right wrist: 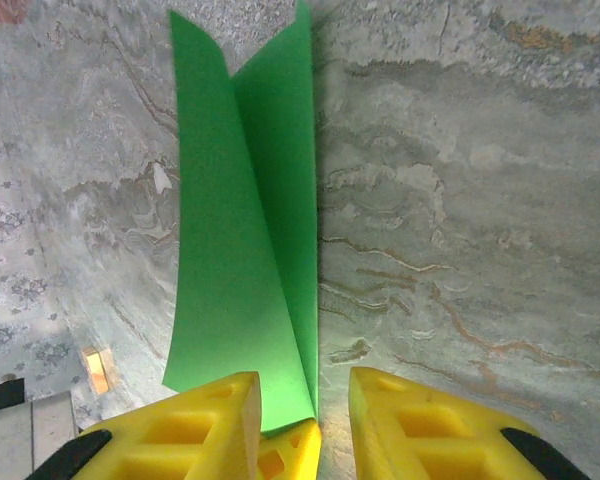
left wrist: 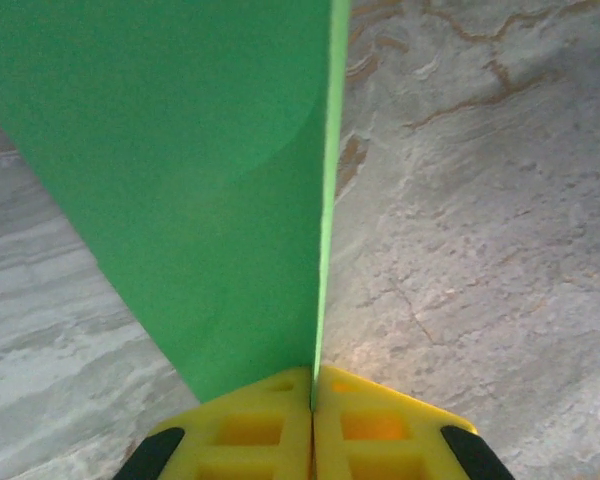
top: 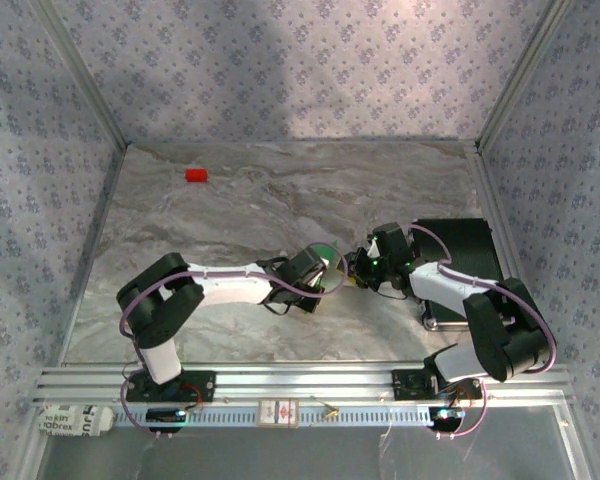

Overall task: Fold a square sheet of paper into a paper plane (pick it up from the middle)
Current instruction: Fold the wing for the fifth time at the center of the table.

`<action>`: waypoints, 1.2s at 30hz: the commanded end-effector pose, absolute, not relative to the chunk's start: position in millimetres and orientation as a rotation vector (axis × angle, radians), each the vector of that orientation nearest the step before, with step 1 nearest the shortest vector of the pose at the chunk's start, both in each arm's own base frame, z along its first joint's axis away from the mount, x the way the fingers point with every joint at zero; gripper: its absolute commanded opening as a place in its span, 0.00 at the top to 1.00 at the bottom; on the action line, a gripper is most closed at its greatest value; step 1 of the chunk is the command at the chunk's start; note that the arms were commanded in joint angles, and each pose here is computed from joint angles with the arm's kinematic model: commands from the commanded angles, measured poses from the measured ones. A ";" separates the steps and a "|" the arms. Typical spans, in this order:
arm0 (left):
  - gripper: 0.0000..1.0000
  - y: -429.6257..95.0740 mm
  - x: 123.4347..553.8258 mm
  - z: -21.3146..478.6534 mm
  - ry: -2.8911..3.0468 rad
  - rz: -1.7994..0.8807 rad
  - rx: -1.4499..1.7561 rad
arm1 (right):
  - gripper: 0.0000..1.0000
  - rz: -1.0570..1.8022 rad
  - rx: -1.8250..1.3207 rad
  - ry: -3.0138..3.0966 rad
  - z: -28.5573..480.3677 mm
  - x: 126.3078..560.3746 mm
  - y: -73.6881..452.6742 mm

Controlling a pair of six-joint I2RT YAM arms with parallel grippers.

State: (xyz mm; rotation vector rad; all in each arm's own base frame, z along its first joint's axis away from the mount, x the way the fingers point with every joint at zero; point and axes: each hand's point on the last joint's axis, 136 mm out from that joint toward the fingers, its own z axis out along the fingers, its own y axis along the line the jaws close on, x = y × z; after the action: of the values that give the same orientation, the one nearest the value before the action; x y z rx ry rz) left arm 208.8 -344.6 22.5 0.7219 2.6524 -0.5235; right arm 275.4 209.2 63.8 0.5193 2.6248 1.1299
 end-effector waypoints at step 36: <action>1.00 -347.9 181.4 -10.6 2.847 -1.206 0.536 | 0.85 1.178 0.048 2.507 64.9 262.5 243.0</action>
State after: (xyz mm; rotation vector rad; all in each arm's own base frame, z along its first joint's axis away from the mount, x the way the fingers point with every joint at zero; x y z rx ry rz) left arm 201.3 -369.7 22.0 0.5937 2.6825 -1.2575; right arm 259.1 236.6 58.5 0.0849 2.5289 1.1394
